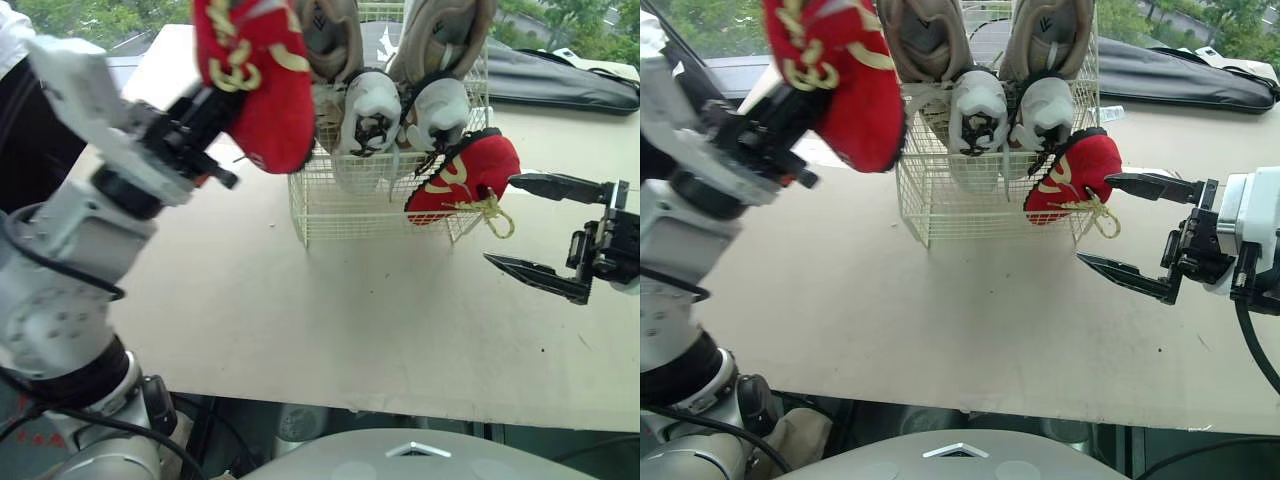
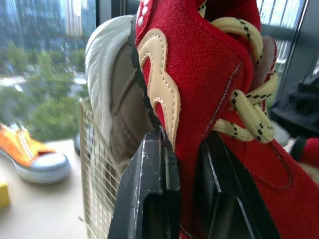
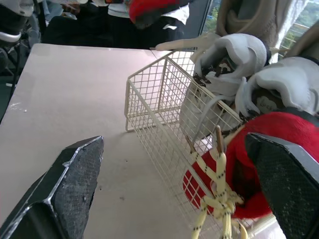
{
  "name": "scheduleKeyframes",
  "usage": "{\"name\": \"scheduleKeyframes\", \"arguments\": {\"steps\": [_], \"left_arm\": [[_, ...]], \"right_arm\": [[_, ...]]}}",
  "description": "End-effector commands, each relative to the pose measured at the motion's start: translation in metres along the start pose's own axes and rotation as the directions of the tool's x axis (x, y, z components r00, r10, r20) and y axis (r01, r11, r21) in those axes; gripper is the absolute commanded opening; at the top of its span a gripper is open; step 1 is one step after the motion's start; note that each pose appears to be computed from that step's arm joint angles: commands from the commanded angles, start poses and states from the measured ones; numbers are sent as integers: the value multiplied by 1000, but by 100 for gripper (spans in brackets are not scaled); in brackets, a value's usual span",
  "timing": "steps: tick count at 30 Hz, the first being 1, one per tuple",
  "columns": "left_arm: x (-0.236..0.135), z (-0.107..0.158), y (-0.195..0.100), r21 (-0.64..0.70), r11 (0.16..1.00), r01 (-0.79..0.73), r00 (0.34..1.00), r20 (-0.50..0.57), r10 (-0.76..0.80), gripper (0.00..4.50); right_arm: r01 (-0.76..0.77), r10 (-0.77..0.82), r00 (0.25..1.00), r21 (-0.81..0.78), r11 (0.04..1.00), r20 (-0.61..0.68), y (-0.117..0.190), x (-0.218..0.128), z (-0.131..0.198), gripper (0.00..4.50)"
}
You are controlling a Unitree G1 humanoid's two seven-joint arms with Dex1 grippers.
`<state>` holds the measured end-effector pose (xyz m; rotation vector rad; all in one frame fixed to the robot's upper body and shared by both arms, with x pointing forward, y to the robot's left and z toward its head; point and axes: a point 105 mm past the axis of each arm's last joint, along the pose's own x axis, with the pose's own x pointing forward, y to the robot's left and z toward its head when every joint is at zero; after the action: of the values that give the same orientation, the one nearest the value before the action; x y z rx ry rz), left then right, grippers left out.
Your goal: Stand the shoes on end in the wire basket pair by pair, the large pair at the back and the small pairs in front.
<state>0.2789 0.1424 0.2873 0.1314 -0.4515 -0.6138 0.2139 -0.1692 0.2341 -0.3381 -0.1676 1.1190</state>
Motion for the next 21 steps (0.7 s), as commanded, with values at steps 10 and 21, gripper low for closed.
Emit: {"name": "scheduleKeyframes", "arguments": {"steps": [10, 21], "left_arm": [[14, -65, -42, 306, 952, -13, 971, 231, -61, 18], [11, -100, -72, 374, 927, -32, 980, 192, -44, 18]], "right_arm": [[92, -93, 995, -56, 994, -28, 13, -13, 18, 450], [140, -141, 989, -20, 990, -48, 27, -14, 18, 450]]}}
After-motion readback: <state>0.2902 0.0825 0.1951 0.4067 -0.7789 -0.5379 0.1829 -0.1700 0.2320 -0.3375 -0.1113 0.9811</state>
